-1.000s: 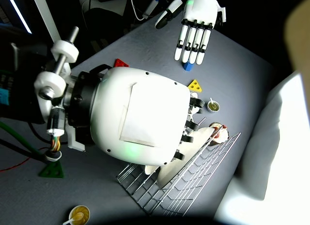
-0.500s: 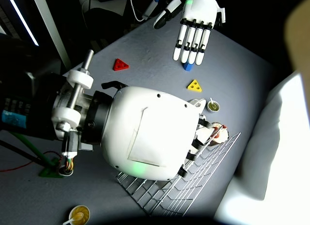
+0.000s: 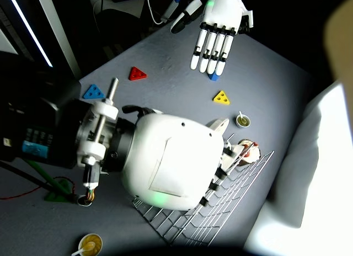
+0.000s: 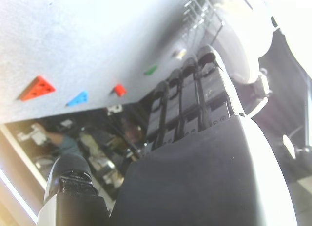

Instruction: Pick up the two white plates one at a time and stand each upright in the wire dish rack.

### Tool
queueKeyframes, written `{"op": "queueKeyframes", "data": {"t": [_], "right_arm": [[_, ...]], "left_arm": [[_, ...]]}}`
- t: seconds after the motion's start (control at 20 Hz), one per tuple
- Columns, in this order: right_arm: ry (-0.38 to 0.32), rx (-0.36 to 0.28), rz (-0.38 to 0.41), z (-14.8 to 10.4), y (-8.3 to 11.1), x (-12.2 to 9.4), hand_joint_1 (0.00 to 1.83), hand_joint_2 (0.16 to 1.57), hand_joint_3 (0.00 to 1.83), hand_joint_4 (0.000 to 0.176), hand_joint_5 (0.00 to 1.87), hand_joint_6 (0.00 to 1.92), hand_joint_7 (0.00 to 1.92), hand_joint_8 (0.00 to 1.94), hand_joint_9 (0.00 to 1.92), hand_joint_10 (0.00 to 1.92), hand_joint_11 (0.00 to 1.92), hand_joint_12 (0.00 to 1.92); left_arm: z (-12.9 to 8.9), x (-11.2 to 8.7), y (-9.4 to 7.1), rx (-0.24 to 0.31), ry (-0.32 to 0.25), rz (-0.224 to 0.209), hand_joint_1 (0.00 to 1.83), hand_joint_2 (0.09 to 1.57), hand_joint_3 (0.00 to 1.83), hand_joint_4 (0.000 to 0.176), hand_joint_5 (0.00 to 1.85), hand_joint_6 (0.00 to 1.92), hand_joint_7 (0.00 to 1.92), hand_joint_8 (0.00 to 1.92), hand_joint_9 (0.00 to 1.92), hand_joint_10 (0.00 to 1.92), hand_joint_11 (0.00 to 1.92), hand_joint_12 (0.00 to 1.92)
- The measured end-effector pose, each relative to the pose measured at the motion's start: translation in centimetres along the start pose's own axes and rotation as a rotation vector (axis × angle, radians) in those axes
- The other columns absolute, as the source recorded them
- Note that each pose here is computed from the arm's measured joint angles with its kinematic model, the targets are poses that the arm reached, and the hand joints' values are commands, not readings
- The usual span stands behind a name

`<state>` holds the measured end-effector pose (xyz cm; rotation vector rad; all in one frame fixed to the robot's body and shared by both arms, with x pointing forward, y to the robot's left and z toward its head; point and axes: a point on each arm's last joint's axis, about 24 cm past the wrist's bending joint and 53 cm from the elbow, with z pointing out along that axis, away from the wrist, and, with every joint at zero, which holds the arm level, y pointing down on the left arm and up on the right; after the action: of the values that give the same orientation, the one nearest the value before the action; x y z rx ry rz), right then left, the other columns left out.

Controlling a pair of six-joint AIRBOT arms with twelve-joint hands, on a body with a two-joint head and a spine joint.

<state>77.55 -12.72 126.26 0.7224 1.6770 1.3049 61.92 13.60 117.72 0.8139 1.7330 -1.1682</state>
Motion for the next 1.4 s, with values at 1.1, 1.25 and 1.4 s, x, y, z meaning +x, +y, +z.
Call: {"op": "queueKeyframes", "data": {"t": [1.1, 1.25, 1.4], "right_arm": [[-0.004, -0.027, 0.032, -0.2, 1.4, 0.0, 0.82, 0.96, 0.0, 0.034, 0.45, 0.0, 0.45, 0.0, 0.39, 0.0, 0.42, 0.0], [0.003, -0.029, 0.032, -0.3, 1.5, 0.3, 0.8, 0.97, 0.0, 0.037, 0.45, 0.0, 0.45, 0.0, 0.4, 0.0, 0.43, 0.0], [-0.006, -0.05, 0.039, -0.4, 2.5, -0.3, 0.85, 0.97, 0.0, 0.025, 0.46, 0.01, 0.47, 0.01, 0.41, 0.01, 0.44, 0.01]], "left_arm": [[0.5, 0.4, -1.1, 0.032, 0.011, -0.001, 0.0, 0.99, 0.0, 0.0, 0.09, 0.0, 0.1, 0.0, 0.1, 0.0, 0.11, 0.01], [0.2, 0.3, -0.7, 0.023, 0.008, 0.001, 0.0, 0.99, 0.0, 0.0, 0.1, 0.01, 0.11, 0.01, 0.1, 0.01, 0.12, 0.01], [0.1, 0.4, -0.7, 0.028, 0.013, 0.006, 0.0, 0.98, 0.0, 0.0, 0.1, 0.01, 0.11, 0.01, 0.1, 0.0, 0.1, 0.0]]}}
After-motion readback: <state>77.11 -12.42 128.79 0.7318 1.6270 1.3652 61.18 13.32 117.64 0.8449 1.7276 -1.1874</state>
